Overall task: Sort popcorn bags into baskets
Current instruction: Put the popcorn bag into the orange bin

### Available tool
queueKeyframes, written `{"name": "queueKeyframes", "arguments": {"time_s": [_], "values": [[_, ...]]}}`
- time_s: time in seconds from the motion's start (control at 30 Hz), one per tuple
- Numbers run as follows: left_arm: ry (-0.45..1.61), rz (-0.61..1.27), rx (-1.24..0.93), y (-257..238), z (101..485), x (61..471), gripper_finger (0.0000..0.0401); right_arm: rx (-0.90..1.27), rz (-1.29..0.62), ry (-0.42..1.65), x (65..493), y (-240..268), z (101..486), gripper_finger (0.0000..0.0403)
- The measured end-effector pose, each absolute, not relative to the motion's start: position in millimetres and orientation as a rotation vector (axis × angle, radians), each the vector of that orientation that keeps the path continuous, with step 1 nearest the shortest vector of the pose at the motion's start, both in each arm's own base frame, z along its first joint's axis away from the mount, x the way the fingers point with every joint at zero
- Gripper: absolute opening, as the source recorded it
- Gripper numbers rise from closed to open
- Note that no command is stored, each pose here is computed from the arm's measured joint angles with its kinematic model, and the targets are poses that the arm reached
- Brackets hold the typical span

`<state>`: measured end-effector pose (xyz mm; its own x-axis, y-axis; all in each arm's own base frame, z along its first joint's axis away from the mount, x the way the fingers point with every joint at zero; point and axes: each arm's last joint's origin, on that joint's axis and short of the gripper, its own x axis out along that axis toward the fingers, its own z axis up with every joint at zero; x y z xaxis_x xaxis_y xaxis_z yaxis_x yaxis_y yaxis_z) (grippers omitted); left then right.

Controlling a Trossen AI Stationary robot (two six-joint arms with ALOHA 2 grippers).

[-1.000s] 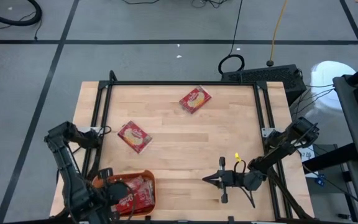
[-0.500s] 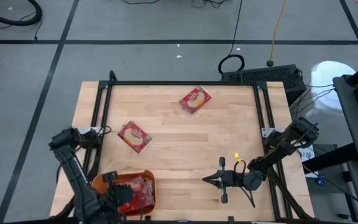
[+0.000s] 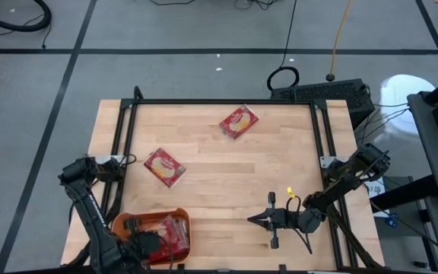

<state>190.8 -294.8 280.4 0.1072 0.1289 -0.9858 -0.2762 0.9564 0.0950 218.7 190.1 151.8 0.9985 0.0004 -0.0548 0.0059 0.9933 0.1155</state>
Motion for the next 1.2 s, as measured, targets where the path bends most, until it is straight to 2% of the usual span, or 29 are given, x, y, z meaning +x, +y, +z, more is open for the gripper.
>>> {"name": "queueKeyframes", "arguments": {"time_s": [0.3, 0.53, 0.87, 1.2], "values": [[1.389, 0.109, -0.202, -312, 281, 197, 0.0118, 0.115, -0.002, 0.055, 219, 190, 152, 0.0001], [1.400, 0.082, -0.210, -316, 281, 193, 0.0135, 0.113, 0.000, 0.055, 219, 190, 152, 0.0001], [1.402, 0.041, -0.223, -323, 282, 187, 0.0203, 0.108, 0.001, 0.056, 219, 190, 152, 0.0001], [1.280, -0.018, -0.009, -319, 282, 191, 0.0205, 0.108, 0.000, 0.056, 219, 190, 152, 0.0001]]}}
